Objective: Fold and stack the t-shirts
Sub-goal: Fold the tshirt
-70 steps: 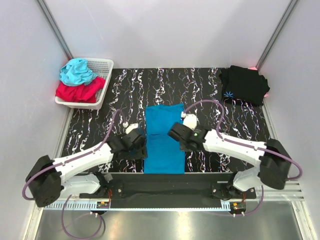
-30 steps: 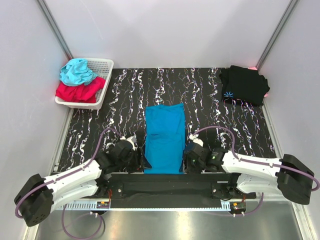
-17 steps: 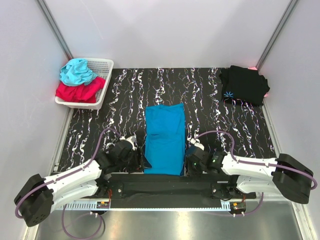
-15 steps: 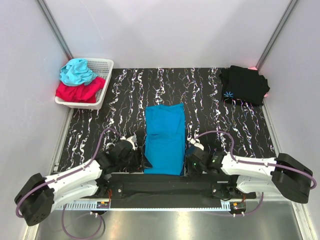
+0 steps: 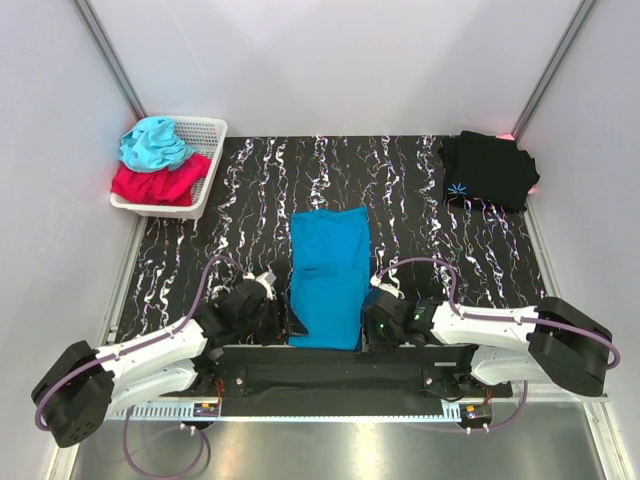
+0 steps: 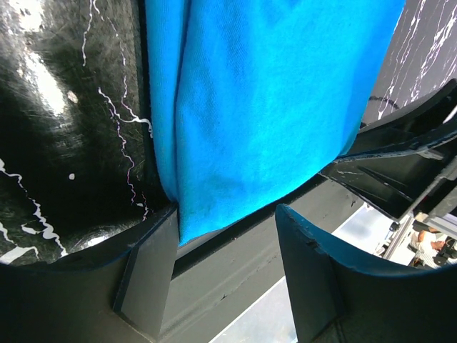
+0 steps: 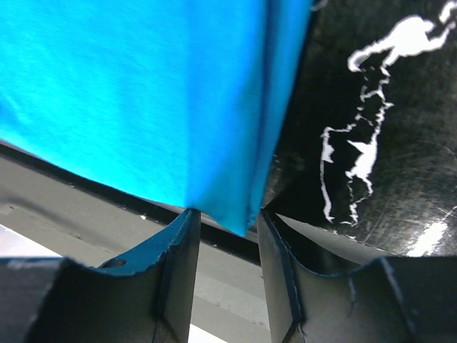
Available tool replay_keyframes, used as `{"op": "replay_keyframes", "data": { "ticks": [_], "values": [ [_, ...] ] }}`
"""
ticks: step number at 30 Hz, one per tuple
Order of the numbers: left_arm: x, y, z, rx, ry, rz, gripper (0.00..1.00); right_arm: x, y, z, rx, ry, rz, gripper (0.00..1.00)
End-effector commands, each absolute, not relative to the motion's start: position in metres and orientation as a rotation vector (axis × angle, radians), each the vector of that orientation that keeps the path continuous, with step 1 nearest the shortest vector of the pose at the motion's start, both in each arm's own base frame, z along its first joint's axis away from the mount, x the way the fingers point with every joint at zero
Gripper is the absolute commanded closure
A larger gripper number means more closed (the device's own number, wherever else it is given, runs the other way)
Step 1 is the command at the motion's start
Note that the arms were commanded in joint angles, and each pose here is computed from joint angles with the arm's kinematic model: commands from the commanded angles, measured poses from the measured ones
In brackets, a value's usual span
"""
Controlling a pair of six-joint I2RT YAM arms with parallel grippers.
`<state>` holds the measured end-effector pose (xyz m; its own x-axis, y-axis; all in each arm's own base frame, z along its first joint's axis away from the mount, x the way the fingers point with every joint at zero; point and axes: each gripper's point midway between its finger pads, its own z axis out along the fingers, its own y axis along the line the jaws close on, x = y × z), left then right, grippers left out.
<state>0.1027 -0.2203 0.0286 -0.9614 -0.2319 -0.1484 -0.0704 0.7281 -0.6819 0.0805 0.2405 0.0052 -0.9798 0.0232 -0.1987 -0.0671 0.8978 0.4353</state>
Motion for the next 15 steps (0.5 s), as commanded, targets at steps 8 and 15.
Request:
{"op": "replay_keyframes", "data": {
  "ticks": [8,15],
  "values": [
    [0.0868,-0.1961,-0.0015,-0.255,2.815,-0.897,0.37,0.1184,0.2485,0.0335,-0.041,2.67,0.645,0.55],
    [0.0855,-0.1977,-0.0009,-0.254,2.818,-0.914,0.54,0.1209,0.2502,0.0304,-0.049,2.677,0.621,0.7]
  ]
}}
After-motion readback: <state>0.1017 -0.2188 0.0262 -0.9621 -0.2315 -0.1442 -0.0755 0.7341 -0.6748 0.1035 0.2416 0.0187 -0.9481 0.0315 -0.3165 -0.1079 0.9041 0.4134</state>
